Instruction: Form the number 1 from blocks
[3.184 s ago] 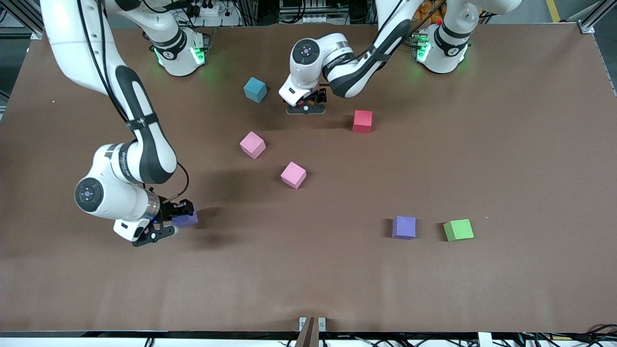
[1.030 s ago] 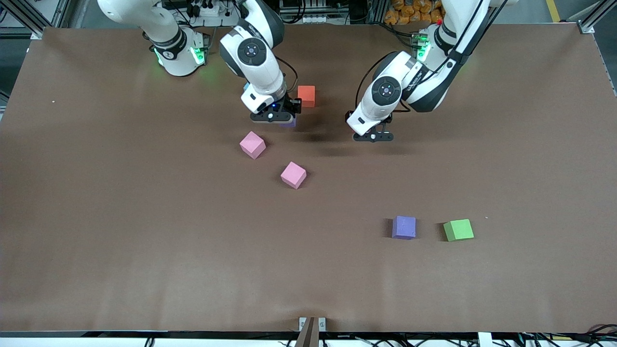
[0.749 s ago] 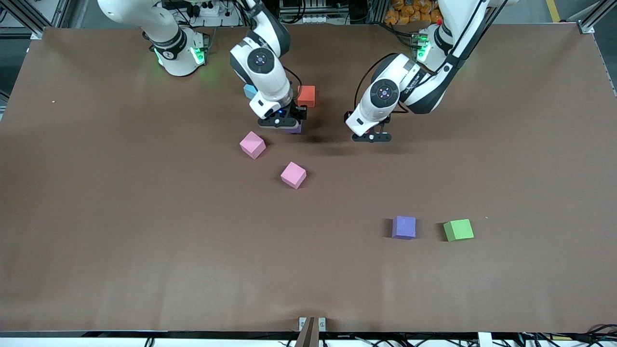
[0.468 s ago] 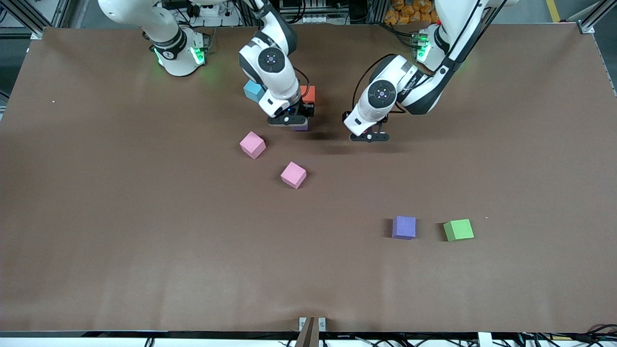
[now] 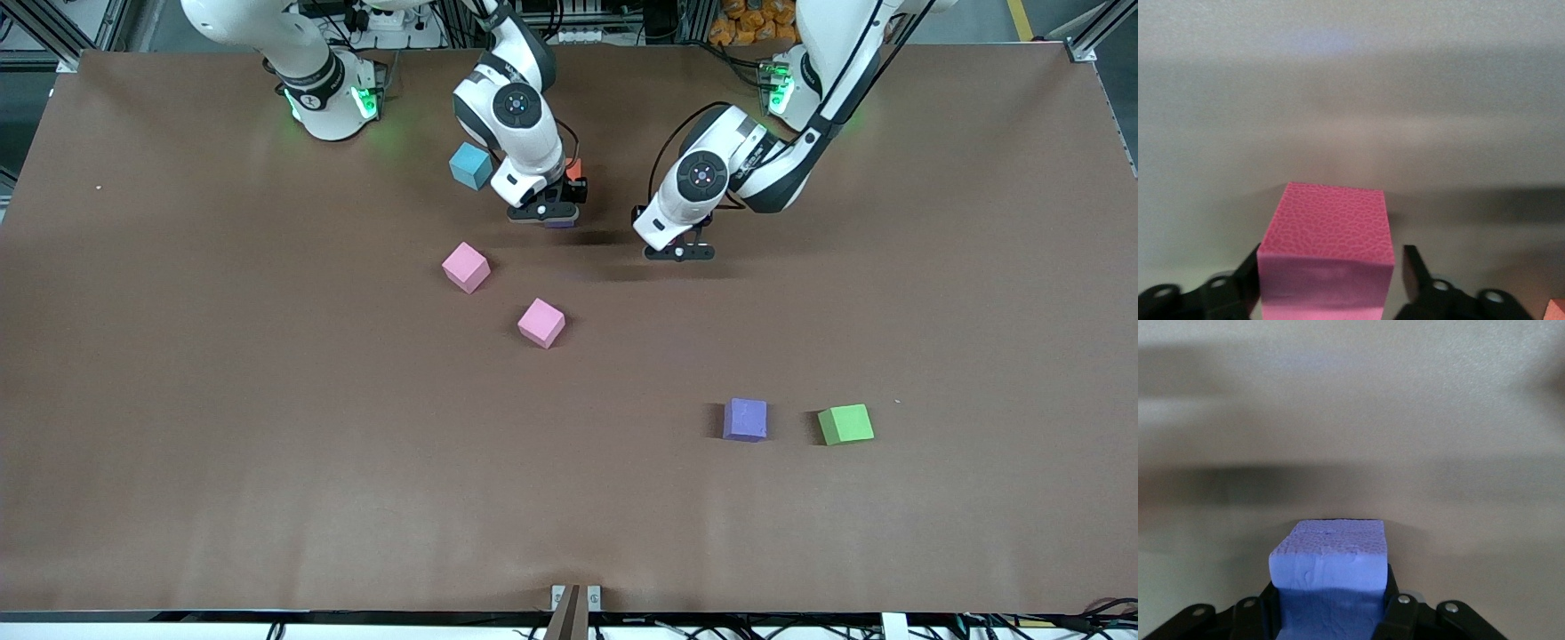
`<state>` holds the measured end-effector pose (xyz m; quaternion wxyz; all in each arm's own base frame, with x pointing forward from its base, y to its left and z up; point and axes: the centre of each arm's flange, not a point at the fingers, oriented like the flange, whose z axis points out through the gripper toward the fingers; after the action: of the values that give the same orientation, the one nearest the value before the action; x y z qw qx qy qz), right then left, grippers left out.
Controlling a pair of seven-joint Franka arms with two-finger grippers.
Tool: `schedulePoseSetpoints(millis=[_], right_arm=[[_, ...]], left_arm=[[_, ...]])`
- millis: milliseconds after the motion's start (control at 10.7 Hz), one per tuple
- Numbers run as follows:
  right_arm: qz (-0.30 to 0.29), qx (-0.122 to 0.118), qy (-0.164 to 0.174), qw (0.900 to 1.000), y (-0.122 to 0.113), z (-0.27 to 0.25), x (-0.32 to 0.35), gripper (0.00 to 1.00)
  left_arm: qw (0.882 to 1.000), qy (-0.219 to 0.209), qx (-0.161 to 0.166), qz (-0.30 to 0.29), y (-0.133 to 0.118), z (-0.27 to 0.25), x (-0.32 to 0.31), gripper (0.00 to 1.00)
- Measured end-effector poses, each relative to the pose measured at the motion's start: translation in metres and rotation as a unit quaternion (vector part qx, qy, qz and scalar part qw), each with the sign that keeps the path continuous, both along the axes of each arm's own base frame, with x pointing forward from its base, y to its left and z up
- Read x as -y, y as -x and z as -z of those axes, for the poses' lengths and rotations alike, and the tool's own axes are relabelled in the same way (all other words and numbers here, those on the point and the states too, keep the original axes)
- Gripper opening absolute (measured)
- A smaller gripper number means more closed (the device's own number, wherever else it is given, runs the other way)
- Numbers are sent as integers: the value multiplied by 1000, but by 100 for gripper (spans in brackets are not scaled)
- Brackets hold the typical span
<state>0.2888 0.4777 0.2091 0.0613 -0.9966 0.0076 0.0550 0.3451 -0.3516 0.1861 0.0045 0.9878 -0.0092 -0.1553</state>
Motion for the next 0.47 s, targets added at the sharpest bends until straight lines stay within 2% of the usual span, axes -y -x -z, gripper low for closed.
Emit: schedulePoseSetpoints(millis=[94,375,468], right_arm=[[0,2,-2,1000,0,-1,-1,62],[2,14,-15,1000,-3,-4,-4,63],[3,14,-15,1000,-3,-4,-4,69]], left_arm=[[1000,2,2,1,1,0,2,65],[1000,13,17,-1,-8,-10,8,63],[999,20,27,-5,-15,-19,13,63]])
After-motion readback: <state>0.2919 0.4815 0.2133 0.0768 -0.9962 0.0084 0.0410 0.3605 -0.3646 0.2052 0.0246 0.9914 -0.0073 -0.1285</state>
